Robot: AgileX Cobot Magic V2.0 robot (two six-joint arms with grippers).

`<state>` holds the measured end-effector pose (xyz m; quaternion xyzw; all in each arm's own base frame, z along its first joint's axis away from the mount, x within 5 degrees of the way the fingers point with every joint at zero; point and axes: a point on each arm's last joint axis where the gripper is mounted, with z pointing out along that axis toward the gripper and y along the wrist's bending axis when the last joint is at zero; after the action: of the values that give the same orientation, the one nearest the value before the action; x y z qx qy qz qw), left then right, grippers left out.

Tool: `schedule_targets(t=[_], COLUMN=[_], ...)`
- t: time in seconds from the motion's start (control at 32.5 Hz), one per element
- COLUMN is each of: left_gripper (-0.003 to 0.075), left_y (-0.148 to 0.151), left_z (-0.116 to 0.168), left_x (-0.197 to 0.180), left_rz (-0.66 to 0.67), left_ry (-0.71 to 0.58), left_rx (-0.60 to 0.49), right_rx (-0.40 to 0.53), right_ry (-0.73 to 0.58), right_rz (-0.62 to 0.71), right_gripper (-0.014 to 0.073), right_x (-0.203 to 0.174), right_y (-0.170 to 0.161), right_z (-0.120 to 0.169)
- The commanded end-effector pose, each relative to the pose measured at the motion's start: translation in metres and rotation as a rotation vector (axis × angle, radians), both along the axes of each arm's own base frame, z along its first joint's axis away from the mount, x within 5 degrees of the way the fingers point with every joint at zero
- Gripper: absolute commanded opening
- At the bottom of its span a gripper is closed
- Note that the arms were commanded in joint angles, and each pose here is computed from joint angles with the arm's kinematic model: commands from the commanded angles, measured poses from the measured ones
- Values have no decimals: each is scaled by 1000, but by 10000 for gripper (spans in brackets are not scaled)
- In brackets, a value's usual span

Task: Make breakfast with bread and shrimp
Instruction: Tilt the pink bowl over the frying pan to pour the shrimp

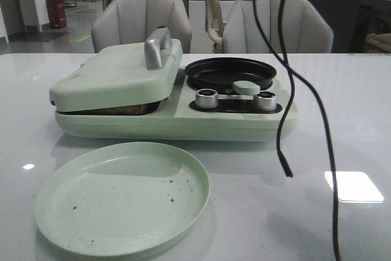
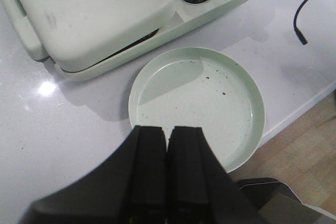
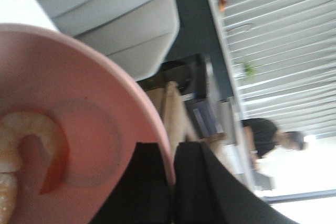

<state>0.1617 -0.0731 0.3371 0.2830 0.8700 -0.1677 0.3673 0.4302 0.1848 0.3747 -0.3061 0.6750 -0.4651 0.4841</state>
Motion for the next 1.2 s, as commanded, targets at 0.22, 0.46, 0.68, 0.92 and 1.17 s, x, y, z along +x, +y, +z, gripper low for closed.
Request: schedule_targets(t=[0.22,0.46,0.68,0.92,1.17], left_gripper=[101,101,101,101,101], left_y=[-2,-2,-2,-2,-2], left_z=[15,15,15,15,15], left_x=[0,0,0,0,0], left_rz=[20,20,20,20,20], left_ry=[-71,-71,-71,-71,-71], left_rx=[-60,-60,-60,-60,-60], right_rx=[-225,-239,-240,-240,-240], right_ry=[-238,-245,-245,-244,-244], right_rz=[-43,-26,-29,-23,-23], right_gripper=[47,47,47,47,47], right_x=[-12,-12,-12,-12,-12], right_y=[5,8,8,9,9], right_z=[41,42,42,41,41])
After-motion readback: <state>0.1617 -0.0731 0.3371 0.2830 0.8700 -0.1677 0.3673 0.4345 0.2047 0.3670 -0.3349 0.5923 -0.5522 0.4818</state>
